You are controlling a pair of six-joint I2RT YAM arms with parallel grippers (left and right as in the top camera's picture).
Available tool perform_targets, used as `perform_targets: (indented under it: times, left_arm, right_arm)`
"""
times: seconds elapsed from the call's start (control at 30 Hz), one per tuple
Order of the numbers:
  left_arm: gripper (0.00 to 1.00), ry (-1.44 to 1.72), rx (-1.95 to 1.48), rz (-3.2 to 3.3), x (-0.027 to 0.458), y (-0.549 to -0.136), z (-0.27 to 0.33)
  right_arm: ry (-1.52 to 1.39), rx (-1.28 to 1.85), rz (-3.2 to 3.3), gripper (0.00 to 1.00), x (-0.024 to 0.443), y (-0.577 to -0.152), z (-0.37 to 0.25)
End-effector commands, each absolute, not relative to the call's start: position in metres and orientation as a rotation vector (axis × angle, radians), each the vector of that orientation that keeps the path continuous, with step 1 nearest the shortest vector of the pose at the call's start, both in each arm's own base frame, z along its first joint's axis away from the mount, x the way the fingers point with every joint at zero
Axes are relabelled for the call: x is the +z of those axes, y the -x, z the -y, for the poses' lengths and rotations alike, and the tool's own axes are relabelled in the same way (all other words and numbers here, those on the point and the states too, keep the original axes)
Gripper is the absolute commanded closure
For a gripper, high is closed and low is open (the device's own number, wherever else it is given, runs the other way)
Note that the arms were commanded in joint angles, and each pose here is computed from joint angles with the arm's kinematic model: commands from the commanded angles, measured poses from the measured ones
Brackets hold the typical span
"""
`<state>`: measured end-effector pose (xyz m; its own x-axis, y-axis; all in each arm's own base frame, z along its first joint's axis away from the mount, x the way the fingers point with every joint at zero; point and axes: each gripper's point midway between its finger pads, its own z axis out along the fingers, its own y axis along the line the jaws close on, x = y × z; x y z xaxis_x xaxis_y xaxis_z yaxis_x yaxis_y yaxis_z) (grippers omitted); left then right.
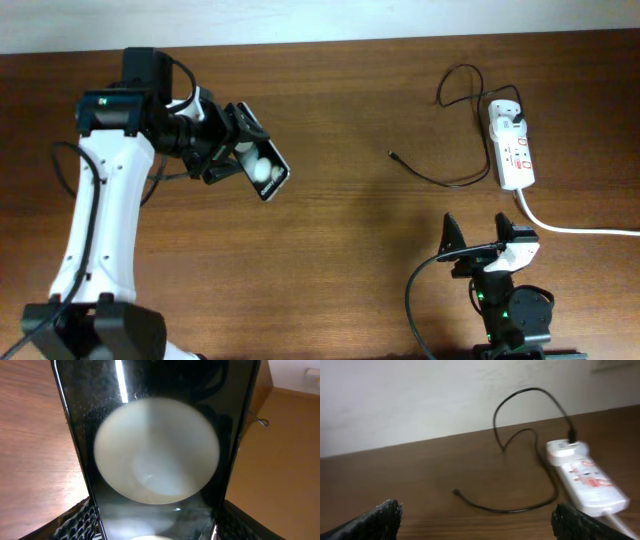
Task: Plug charger to phone and switch on socket
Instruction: 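Lift the phone with the left gripper and tilt it upright, then move the right gripper toward the phone held by the left gripper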
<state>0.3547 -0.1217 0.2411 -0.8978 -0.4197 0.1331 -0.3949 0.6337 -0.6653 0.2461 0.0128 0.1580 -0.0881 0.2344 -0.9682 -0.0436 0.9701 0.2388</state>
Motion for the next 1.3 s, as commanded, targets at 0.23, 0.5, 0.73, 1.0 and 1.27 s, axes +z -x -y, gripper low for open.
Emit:
perform_targets:
  times: [0.23,0.5,0.73,1.0,1.27]
  left_arm:
    - [0.43,0.662,-1.384,-2.787,0.251,-0.353,0.140]
    - [0.44,0.663,-1.383,-2.787,0.251,-0.354,0.140]
    - [0.44,0.663,-1.383,-2.787,0.251,-0.354,0.140]
    - [0.44,0.663,-1.382,-2.787,0.251,-0.354,0.140]
    - [0.44,0.663,-1.382,-2.787,0.251,-0.354,0.140]
  right_arm:
    - [-0.291,1.121,-1.711,0.01,0.164,-0.220,-0.094]
    - [-0.345,1.340,-1.759,0.01,0.165,-0.207,-0.112]
    - [-0.238,1.252,-1.723,0.01,0.171,-0.208,-0.110]
    - [-0.143,1.265,-1.705,0.01,0.191,-0.200,-0.117]
    - [-0.113,1.268,-1.771,0.01,0.221,-0.208,-0.122]
